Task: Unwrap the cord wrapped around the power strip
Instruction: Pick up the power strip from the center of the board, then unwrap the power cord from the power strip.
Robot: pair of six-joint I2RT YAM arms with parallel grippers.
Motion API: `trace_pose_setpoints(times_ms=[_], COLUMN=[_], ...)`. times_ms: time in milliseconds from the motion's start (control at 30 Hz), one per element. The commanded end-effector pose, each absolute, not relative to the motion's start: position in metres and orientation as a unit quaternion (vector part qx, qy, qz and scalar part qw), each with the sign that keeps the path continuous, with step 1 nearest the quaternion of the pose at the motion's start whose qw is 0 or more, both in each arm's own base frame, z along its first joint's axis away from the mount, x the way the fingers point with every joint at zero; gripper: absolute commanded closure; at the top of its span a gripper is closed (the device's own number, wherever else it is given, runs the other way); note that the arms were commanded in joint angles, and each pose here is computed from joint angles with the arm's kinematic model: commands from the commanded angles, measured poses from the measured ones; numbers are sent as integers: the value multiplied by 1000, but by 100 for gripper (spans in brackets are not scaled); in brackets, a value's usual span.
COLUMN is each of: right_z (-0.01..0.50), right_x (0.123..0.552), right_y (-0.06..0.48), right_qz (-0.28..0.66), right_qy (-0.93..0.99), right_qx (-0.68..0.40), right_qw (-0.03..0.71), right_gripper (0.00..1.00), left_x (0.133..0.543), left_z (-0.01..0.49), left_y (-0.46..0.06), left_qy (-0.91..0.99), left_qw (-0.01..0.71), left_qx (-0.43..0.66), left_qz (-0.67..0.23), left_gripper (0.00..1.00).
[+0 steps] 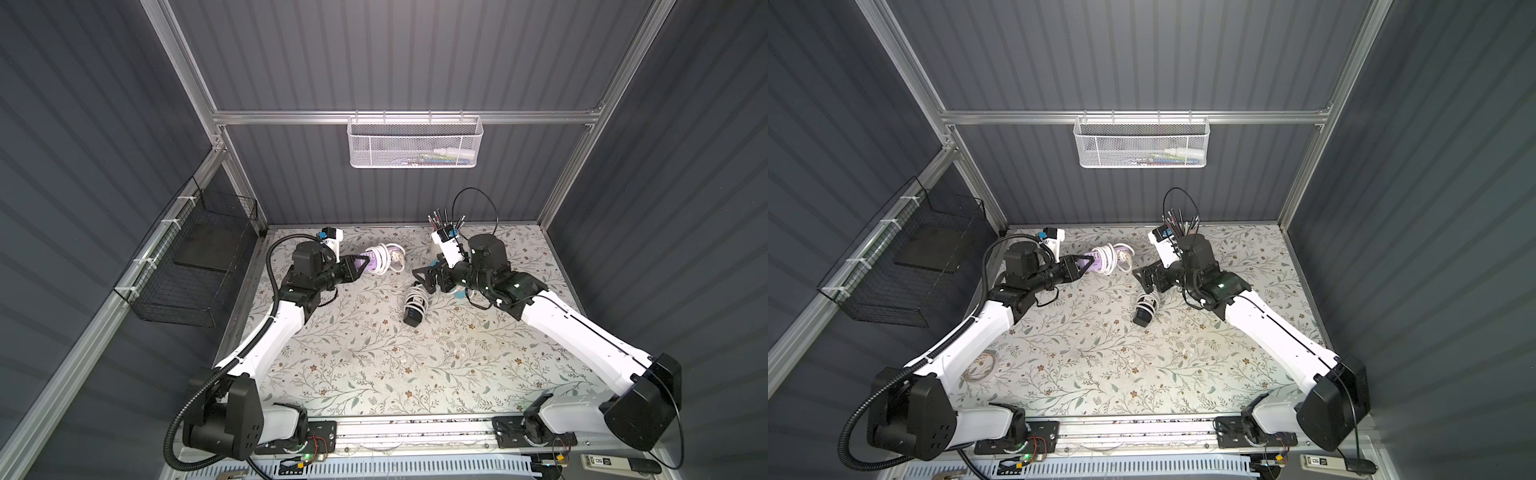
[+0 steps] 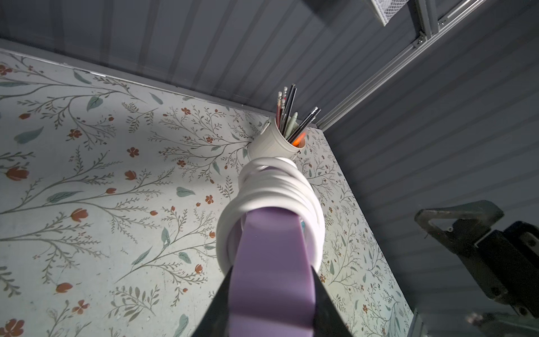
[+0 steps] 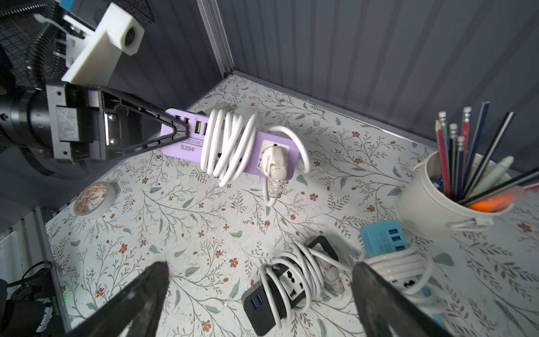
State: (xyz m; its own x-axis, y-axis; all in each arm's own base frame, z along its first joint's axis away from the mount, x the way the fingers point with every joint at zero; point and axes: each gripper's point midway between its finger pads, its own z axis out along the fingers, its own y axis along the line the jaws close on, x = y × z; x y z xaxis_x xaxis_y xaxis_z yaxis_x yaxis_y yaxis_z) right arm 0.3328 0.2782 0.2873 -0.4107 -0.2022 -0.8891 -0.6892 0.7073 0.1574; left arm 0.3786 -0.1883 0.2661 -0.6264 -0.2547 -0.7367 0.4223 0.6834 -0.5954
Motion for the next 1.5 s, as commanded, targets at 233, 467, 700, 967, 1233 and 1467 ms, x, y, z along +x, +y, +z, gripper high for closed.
trace_pose_setpoints(times_ms=[233,467,700,967,1233,1467], right_z=[278,271,275,279,271,271], right_x=[330,336,344,351,356,360], right_y=[302,312,321,327,331,329], right_qz=[256,266,278,285,286,283], right_qy=[799,803,800,797,803,805], right_qx=[-309,-305,-297,-296,-292,-283], right_qw=[449,438,440,442,435,437], right_gripper=[8,51,51,53,57,57], left_x=[370,359,350,343,339,333], left_z=[300,311,323,332,335,341], left_y=[-194,-196,-199,-199,-199,-198], left_qy=[789,773,757,750,742,736], left_qw=[447,458,464,469,474,480], left_qx=[81,95,108,117,119,122], left_qz=[-414,-429,-447,-451,-458,-461], left_gripper=[100,100,100,100,100,100])
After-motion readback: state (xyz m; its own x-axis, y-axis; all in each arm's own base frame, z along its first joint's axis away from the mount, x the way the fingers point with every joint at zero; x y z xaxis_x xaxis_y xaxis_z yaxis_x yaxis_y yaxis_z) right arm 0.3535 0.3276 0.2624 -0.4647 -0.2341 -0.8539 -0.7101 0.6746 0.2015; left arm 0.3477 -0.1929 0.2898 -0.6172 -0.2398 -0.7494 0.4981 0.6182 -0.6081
